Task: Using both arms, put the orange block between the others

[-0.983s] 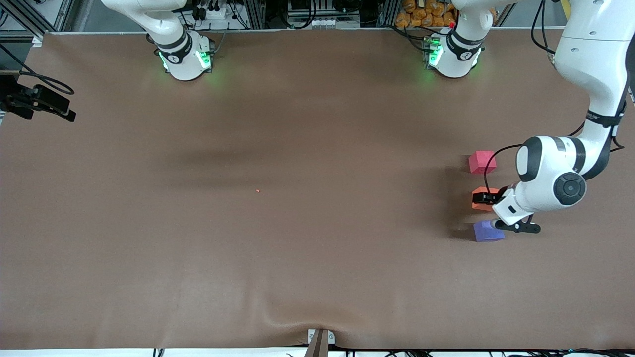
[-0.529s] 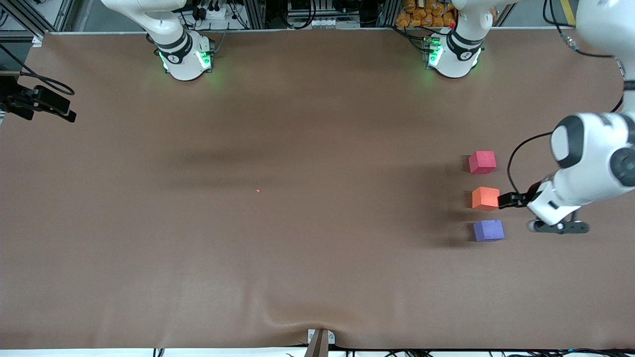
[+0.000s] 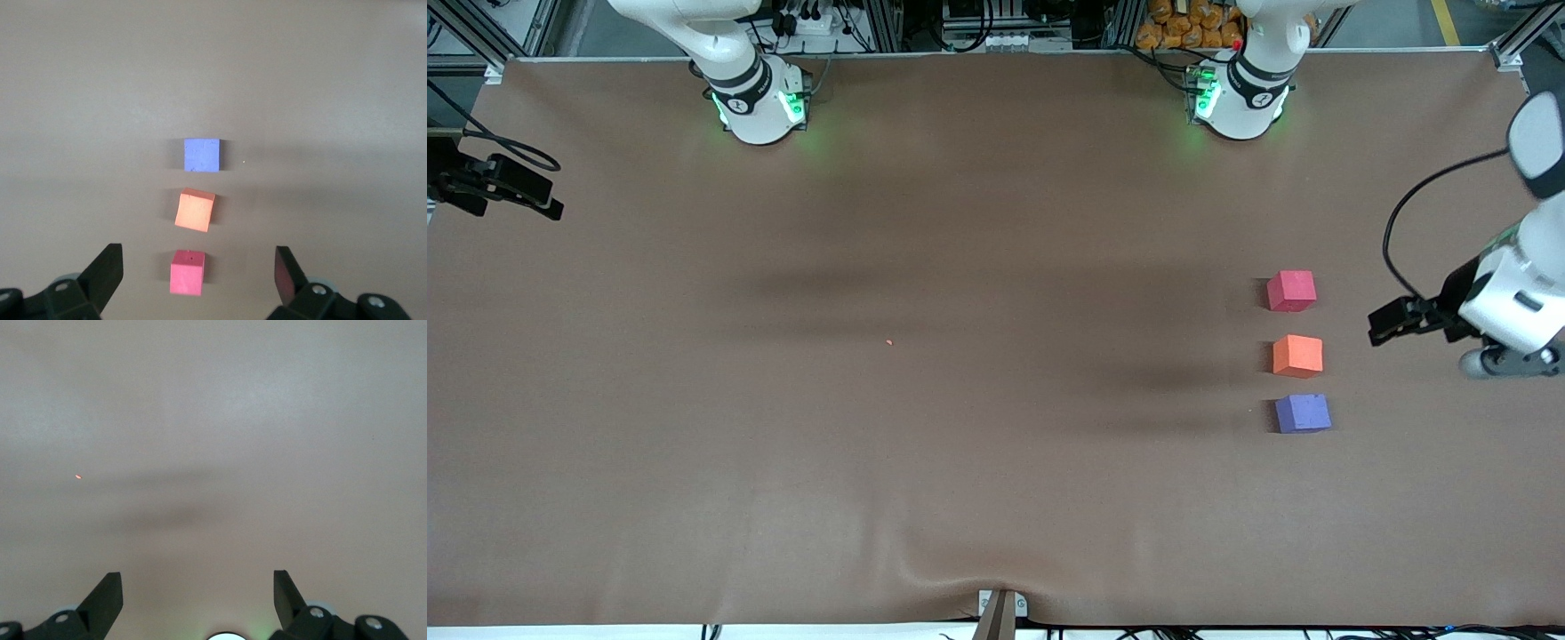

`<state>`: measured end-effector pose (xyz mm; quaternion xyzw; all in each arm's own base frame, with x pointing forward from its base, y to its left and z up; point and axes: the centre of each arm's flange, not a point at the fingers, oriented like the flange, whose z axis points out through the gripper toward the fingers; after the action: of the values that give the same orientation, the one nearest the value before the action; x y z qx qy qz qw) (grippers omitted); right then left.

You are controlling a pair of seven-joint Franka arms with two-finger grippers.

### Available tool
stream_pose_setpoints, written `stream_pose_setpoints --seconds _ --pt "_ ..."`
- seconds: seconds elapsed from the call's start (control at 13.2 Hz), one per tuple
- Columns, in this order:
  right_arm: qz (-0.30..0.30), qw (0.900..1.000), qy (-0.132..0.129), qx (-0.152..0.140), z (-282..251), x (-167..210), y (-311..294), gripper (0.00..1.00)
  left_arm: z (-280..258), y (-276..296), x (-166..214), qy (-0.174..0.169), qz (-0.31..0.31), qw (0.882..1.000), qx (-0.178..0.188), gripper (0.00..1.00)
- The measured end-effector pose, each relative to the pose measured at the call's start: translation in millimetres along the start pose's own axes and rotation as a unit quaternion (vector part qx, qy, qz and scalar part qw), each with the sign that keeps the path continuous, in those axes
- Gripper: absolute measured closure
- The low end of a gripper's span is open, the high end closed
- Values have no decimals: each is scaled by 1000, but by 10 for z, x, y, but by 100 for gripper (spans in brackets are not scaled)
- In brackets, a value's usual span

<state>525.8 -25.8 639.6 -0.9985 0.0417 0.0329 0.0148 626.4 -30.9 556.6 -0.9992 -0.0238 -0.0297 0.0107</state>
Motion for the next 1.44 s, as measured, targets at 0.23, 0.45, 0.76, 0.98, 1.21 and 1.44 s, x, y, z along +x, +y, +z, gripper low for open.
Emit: stream_pose_setpoints --seconds 0.23,0.45,0.76,0.98,1.21,1.44 --pt "0 1000 0 0 2 1 0 0 -337 -35 -189 -4 -4 1000 9 0" --pt "0 1000 0 0 6 1 1 0 -512 -13 -318 -8 -4 1000 11 0" --pt "-1 1000 0 0 6 1 -8 0 -486 90 -333 -16 -3 1000 -18 0" --pt "-2 1000 -1 0 6 0 -18 0 -490 161 -343 -16 1 1000 -20 0" --pt "-2 1000 0 0 6 0 -21 0 -493 164 -343 -15 2 1000 -20 0" --pt "-2 1000 0 0 7 1 -23 0 -576 241 -407 -14 14 1000 -18 0"
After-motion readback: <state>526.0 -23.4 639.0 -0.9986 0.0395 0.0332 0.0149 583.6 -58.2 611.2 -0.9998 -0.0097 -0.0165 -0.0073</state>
